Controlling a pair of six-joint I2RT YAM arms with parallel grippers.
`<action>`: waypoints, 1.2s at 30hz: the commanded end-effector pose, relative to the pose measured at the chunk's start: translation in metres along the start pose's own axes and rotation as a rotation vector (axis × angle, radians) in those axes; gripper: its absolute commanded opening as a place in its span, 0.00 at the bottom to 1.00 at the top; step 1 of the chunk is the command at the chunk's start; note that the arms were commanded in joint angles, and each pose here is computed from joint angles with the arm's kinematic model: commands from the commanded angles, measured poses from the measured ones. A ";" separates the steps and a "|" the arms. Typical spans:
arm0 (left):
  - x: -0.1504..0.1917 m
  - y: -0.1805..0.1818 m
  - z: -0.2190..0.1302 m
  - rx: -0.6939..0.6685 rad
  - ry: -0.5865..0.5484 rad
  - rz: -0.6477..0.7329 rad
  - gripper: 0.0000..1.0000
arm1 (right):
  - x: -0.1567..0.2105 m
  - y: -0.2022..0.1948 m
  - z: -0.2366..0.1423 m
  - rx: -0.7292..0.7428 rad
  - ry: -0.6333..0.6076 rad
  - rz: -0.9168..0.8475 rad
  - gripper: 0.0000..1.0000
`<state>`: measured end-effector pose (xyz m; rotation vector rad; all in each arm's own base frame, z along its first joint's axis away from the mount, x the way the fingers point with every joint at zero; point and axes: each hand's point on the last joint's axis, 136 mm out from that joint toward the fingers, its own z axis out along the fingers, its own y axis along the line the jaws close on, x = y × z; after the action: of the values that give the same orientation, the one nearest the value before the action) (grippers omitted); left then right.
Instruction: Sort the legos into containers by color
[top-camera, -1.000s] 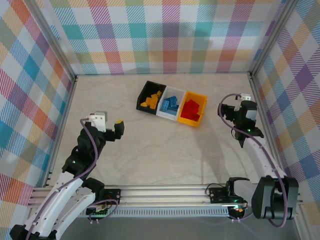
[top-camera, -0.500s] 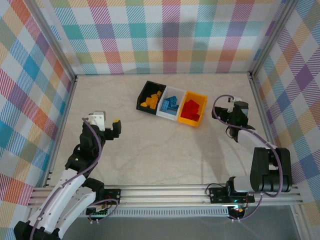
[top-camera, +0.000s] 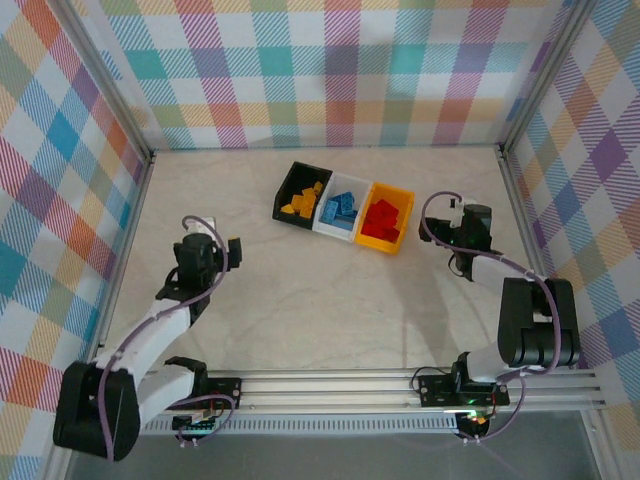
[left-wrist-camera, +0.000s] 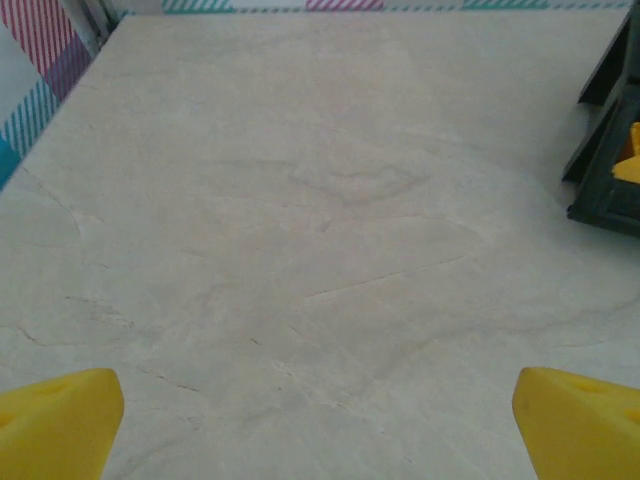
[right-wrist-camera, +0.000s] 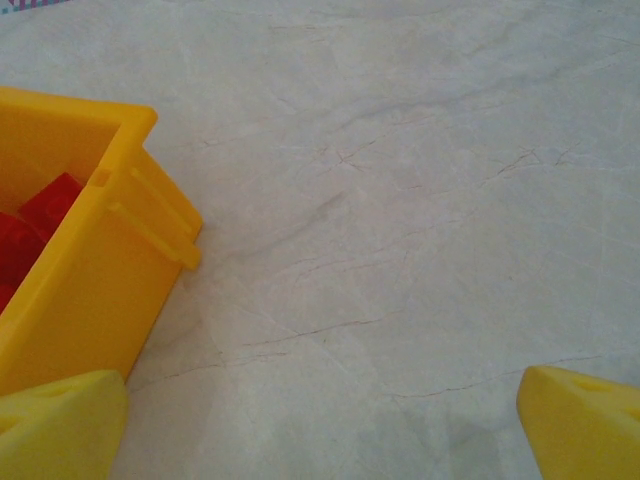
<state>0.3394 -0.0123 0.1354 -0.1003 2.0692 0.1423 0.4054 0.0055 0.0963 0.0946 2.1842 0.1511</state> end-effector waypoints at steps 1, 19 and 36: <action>-0.017 0.002 0.014 -0.001 -0.073 -0.051 1.00 | -0.017 0.006 0.002 -0.035 -0.043 -0.021 1.00; -0.001 -0.009 0.070 0.111 -0.038 -0.058 1.00 | -0.007 0.007 0.007 -0.051 -0.015 -0.011 1.00; 0.021 -0.015 0.061 0.171 -0.170 -0.051 1.00 | -0.005 0.033 -0.007 -0.198 -0.097 -0.104 1.00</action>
<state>0.3704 -0.0241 0.0737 -0.0193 1.9642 -0.0702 0.4064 0.0265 0.0923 -0.0299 2.1605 0.2580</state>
